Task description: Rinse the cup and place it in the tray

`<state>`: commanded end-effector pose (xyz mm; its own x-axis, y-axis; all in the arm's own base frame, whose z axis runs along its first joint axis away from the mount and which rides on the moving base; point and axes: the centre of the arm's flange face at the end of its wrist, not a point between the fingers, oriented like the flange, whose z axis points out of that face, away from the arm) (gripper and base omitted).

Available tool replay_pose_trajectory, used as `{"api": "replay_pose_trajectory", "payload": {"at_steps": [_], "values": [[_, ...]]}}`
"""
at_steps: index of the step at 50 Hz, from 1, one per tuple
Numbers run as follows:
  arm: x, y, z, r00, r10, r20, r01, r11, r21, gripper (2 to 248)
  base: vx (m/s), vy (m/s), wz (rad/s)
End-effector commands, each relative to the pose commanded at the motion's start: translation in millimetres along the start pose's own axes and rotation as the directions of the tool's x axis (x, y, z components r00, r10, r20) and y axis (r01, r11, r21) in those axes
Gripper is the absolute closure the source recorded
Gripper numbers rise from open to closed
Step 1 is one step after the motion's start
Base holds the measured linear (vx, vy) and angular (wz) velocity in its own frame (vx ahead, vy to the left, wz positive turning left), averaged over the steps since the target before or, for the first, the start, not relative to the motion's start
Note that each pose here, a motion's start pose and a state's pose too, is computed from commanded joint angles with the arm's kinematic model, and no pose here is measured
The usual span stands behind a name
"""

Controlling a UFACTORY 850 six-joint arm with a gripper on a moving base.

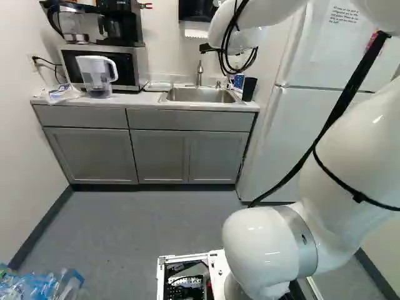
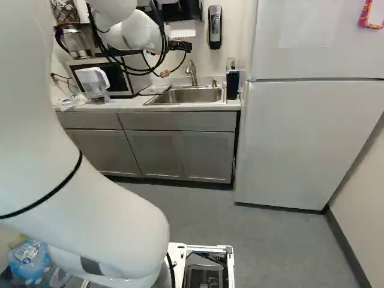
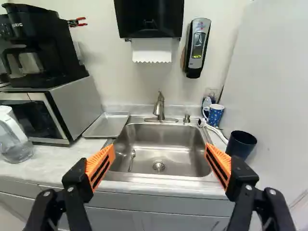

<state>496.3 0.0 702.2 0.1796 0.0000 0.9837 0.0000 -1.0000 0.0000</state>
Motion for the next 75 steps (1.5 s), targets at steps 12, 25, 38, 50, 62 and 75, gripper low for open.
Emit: {"api": "replay_pose_trajectory", "payload": {"at_steps": [12,25,38,50,62,75], "values": [[0.0,0.0,0.0,1.000,0.000,0.000,0.000,1.000,0.000,3,0.046,0.000,-0.011],[0.0,0.0,0.0,1.000,0.000,0.000,0.000,1.000,0.000,3,0.048,-0.002,-0.013],[0.0,0.0,0.0,1.000,0.000,0.000,0.000,1.000,0.000,3,0.035,0.014,-0.001],[0.0,0.0,0.0,1.000,0.000,0.000,0.000,1.000,0.000,3,0.114,0.033,-0.018],[0.0,0.0,0.0,1.000,0.000,0.000,0.000,1.000,0.000,3,0.147,0.048,-0.017],[0.0,0.0,0.0,1.000,0.000,0.000,0.000,1.000,0.000,3,0.138,0.046,-0.017]]}}
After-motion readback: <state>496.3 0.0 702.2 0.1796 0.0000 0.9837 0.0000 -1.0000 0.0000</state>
